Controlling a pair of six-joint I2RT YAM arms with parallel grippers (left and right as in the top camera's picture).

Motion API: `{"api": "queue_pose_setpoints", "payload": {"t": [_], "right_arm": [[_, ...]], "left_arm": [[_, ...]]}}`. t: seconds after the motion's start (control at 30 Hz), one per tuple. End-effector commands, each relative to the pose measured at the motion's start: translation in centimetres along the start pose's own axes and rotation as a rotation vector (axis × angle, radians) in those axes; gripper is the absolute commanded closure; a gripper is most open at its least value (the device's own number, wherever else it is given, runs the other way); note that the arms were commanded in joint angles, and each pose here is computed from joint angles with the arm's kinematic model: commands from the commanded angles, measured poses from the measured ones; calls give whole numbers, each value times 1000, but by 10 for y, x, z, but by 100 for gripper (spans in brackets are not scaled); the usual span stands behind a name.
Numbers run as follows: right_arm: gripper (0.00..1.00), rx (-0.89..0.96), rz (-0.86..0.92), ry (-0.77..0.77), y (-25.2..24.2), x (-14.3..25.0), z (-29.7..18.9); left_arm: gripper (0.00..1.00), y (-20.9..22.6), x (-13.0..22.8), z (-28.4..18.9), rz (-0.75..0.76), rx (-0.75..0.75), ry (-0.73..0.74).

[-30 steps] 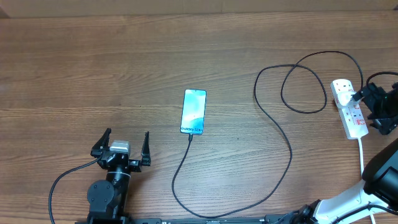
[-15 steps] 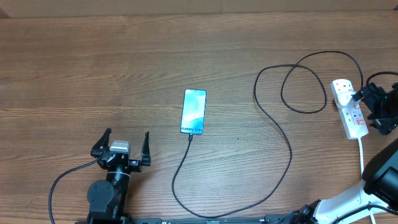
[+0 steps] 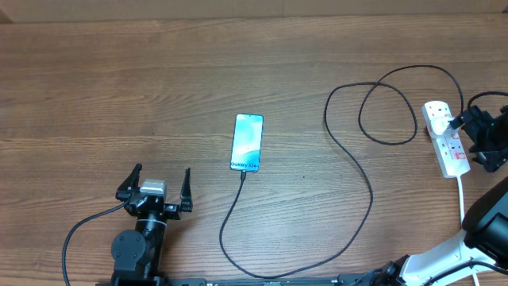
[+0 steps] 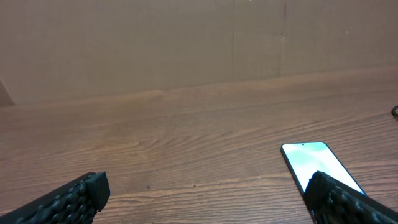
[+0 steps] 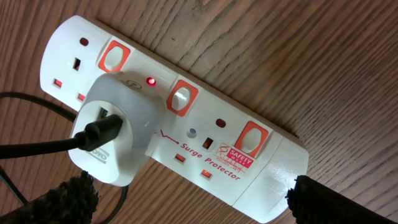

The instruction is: Plug charger to phone and switch on socket

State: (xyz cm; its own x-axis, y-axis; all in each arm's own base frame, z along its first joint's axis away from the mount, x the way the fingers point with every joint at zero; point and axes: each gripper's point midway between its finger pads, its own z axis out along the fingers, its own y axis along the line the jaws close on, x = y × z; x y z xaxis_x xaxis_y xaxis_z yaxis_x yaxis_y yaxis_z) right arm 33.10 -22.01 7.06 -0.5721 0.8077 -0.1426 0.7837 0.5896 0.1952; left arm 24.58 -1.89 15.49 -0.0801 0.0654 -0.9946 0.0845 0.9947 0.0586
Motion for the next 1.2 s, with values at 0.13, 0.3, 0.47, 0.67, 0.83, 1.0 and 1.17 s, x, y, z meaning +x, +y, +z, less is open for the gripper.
{"api": "queue_pose_setpoints", "payload": {"t": [0.13,0.3,0.47,0.67,0.83,1.0,1.17], "right_arm": [[0,-12,-51,12,17,7,4],[0,-17,-84,19,28,18,2],[0,-49,-173,-17,61,29,-15],[0,-81,-261,-37,93,45,-27],[0,-114,-339,-59,120,61,-40],[0,-140,-393,-76,137,73,-51],[0,-160,-436,-86,151,84,-58]], "left_arm": [[0,2,-1,0,15,-8,-7],[0,2,-1,0,15,-7,-7],[0,2,-1,0,15,-8,-7],[0,2,-1,0,15,-8,-7],[0,2,-1,0,15,-8,-7],[0,2,-1,0,15,-8,-7],[0,2,-1,0,15,-8,-7]]}}
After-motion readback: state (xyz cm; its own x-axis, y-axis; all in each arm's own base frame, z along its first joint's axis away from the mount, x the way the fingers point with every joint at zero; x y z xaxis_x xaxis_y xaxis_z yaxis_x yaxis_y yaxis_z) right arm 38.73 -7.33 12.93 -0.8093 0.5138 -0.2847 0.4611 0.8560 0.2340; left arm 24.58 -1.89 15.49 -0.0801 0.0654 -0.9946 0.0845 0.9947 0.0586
